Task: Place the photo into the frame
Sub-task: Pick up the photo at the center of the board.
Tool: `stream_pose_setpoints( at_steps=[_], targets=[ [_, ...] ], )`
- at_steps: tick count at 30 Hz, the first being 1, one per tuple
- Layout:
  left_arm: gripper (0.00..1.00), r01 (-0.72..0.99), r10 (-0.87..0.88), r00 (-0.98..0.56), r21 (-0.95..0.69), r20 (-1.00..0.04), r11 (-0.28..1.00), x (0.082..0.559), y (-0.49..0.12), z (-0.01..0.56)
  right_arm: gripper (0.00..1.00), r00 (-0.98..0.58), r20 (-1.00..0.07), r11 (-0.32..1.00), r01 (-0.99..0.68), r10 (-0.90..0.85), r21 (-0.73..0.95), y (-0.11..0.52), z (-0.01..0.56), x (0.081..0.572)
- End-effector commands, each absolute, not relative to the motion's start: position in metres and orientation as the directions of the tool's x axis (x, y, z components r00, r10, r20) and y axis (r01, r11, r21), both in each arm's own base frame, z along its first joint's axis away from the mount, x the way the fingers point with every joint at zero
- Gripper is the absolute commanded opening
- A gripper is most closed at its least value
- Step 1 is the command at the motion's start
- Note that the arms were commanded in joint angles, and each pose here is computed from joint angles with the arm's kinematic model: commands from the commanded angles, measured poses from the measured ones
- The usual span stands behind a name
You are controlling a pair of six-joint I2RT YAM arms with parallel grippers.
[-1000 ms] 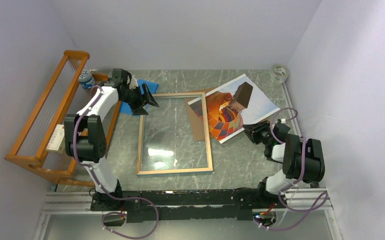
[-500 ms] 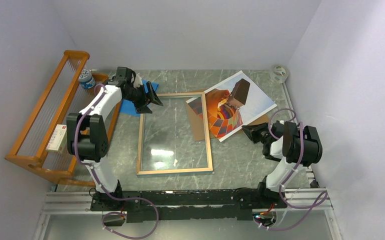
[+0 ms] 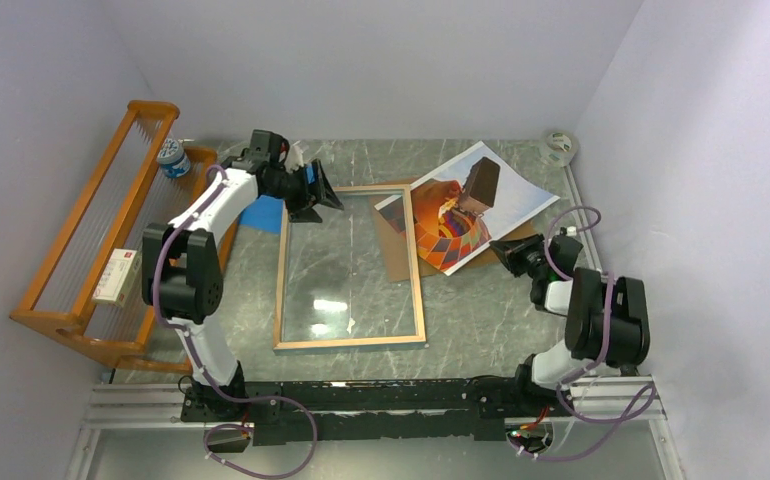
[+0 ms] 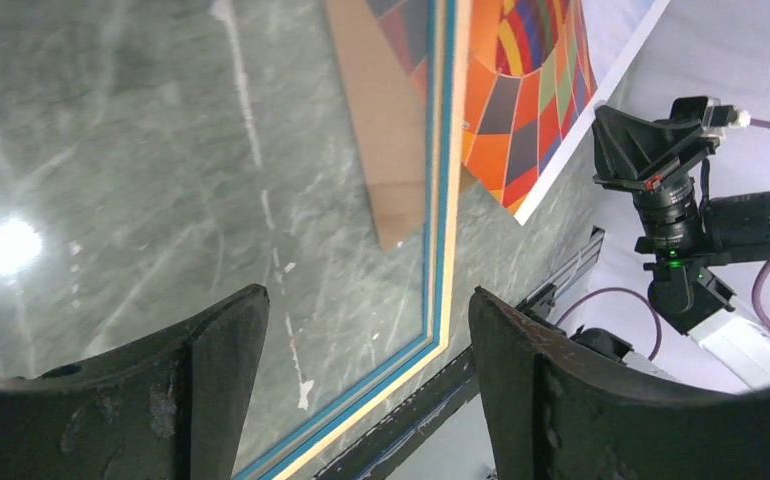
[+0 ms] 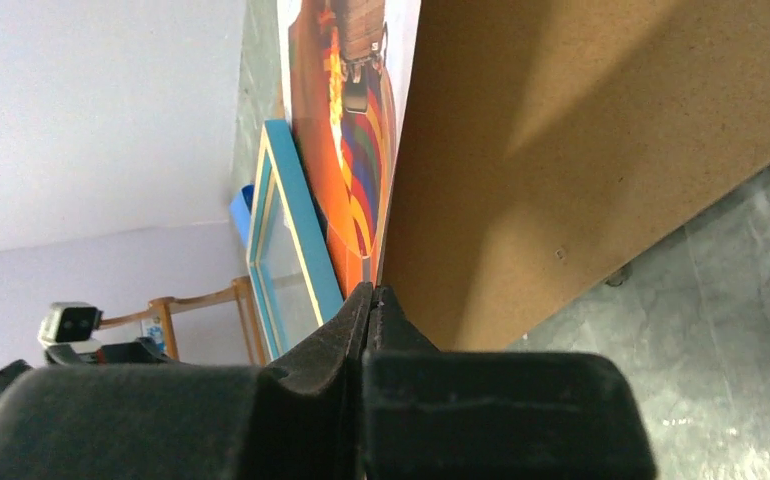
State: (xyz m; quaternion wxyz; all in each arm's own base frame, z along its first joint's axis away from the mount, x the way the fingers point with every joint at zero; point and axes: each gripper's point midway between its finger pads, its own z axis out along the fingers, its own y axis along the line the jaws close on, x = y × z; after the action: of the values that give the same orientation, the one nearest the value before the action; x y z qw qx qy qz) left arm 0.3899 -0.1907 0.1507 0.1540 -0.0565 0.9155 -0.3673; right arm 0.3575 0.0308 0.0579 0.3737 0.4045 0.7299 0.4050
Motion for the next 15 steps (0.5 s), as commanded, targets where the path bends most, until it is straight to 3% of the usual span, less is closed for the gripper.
stream_pose_setpoints(
  at_steps=[1,15],
  targets=[
    [0.79,0.183,-0.118,-0.933,-0.729,-0.341,0.660,0.396,-0.232,0.179,0.00,-0.403,-0.291,0.433,0.328,0.868,0.839,0.024,0.059,0.345],
    [0.79,0.476,0.125,-0.865,-0.715,-0.487,0.512,0.392,-0.388,0.176,0.00,-0.357,-0.343,0.483,0.465,0.869,0.742,0.018,0.042,0.267]
  ],
)
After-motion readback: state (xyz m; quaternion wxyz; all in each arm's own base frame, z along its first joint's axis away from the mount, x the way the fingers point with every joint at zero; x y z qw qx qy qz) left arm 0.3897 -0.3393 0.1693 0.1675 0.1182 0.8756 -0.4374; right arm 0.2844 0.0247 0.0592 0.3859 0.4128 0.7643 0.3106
